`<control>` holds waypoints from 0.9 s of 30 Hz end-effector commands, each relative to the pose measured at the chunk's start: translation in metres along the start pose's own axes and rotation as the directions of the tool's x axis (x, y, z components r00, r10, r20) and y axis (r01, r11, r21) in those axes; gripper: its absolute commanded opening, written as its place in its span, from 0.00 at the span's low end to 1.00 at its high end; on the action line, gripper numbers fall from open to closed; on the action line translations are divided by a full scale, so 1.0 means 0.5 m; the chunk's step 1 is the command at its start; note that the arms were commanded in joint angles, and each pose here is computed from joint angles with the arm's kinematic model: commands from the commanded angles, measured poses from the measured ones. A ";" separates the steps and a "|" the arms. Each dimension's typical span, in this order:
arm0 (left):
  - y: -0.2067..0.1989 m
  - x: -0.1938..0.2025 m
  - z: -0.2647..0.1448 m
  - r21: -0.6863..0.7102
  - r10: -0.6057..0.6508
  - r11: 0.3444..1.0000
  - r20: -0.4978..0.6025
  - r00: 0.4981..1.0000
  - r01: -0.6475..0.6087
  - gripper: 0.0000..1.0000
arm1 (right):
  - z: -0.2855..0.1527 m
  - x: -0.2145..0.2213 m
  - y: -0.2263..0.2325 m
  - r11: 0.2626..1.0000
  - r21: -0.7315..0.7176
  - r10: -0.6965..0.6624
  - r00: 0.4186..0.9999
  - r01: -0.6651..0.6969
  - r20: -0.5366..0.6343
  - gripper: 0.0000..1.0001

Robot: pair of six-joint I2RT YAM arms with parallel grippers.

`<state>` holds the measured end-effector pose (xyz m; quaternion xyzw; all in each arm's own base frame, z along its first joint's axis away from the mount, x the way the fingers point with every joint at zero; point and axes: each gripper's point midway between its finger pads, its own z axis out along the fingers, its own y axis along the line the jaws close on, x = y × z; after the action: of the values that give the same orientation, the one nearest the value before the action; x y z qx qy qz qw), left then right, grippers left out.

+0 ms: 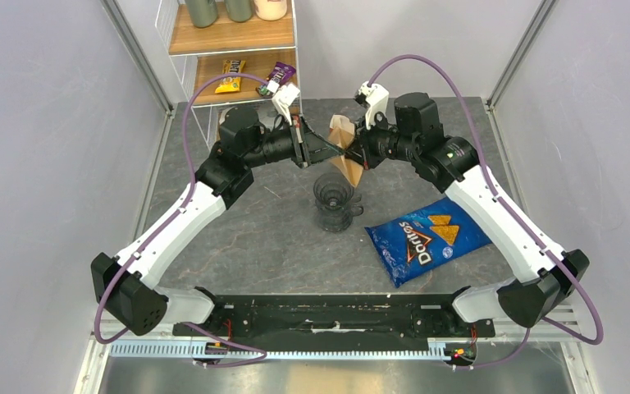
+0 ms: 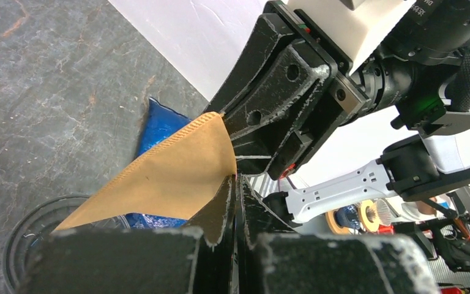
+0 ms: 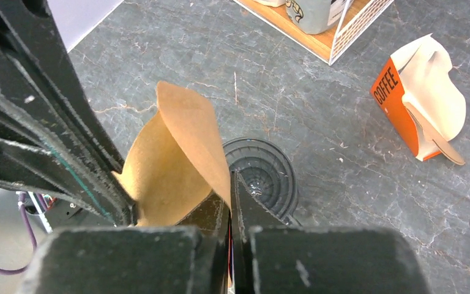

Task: Place the coffee filter in the dripper

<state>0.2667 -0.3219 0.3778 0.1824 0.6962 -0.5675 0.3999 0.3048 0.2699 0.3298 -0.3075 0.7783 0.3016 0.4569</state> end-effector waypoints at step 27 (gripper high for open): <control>-0.062 -0.003 -0.135 0.255 0.300 0.929 -0.102 0.948 -0.267 0.57 | -0.152 -0.073 0.162 0.817 -0.563 0.207 0.974 -0.123 0.088 0.00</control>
<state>0.2370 -0.2571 0.3940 0.3532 0.6392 -0.5416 0.4162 0.2329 0.2709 0.3927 -0.3129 0.6750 0.5541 0.3736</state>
